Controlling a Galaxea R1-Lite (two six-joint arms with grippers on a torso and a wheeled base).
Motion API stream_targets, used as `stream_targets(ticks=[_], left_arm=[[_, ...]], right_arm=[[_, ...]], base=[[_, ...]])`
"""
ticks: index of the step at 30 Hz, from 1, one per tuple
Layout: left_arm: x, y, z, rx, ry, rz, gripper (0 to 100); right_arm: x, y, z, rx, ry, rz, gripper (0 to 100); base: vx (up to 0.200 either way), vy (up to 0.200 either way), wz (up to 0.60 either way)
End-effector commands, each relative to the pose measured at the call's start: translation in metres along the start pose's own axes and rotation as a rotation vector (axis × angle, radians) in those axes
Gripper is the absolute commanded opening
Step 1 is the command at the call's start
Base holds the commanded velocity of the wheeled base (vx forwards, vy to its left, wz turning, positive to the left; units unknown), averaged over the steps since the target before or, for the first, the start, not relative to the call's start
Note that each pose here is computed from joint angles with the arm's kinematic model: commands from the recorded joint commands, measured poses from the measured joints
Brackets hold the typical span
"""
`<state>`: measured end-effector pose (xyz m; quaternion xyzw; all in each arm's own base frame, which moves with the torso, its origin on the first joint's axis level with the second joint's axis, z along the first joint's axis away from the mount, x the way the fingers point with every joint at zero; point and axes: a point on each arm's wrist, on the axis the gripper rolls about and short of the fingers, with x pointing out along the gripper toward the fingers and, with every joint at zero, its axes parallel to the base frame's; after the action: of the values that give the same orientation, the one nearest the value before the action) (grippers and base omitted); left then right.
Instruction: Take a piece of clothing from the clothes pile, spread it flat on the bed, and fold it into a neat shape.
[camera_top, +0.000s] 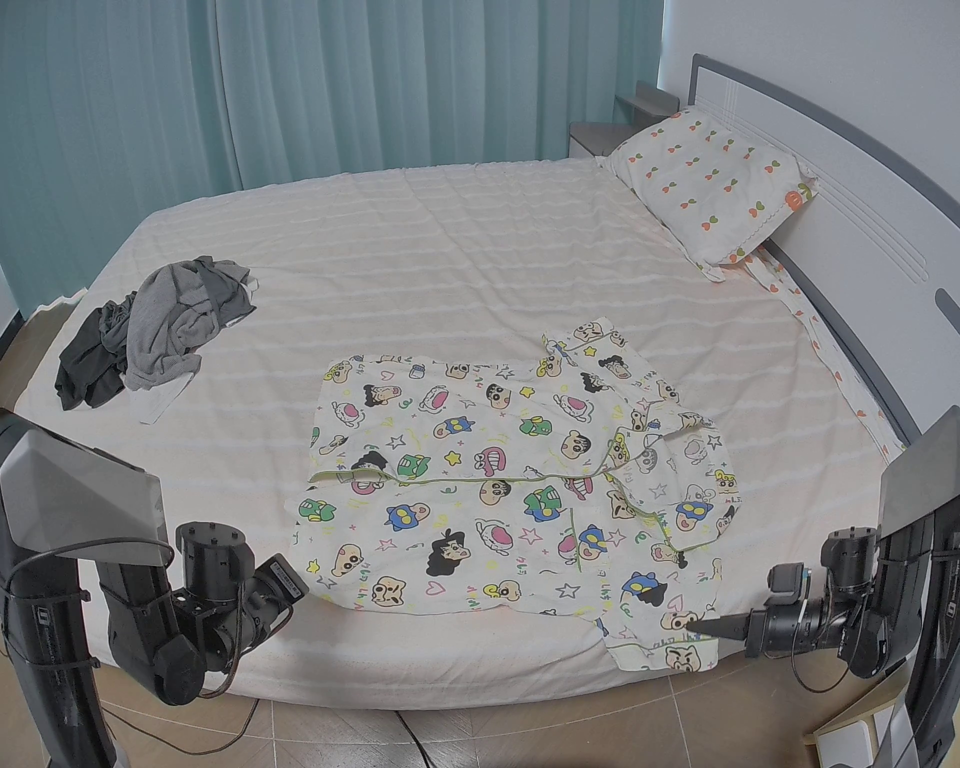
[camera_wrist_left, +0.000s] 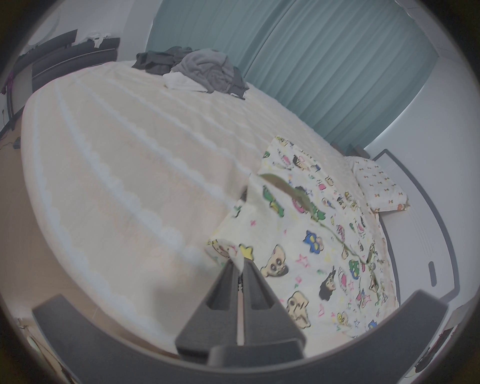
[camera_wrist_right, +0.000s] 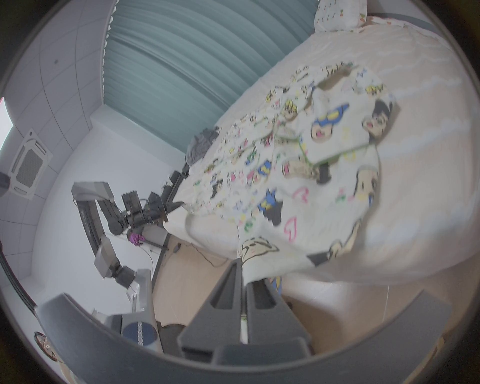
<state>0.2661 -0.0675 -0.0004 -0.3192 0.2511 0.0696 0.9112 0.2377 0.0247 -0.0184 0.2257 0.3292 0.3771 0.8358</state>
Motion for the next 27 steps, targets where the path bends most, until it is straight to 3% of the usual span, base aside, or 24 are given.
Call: stream_targets(ticks=[1, 8, 16, 27], left_arm=[[0.009, -0.015, 0.018, -0.013, -0.08, -0.03, 0], [0.016, -0.039, 0.046, -0.024, -0.102, -0.027, 0], [0.039, -0.066, 0.068, -0.015, -0.041, 0.024, 0], [0.087, -0.069, 0.075, -0.027, -0.009, 0.087, 0]], right_arm=[[-0.003, 0.009, 0.037, -0.088, -0.127, 0.034, 0], [0.003, 0.004, 0.059, -0.1, -0.194, 0.04, 0], [0.004, -0.016, 0.096, -0.087, -0.31, 0.031, 0], [0.021, -0.034, 0.124, -0.09, -0.327, 0.036, 0]], base=[[0.0, 0.0, 0.0], [0.0, 0.0, 0.0], [0.0, 0.0, 0.0], [0.0, 0.0, 0.0]])
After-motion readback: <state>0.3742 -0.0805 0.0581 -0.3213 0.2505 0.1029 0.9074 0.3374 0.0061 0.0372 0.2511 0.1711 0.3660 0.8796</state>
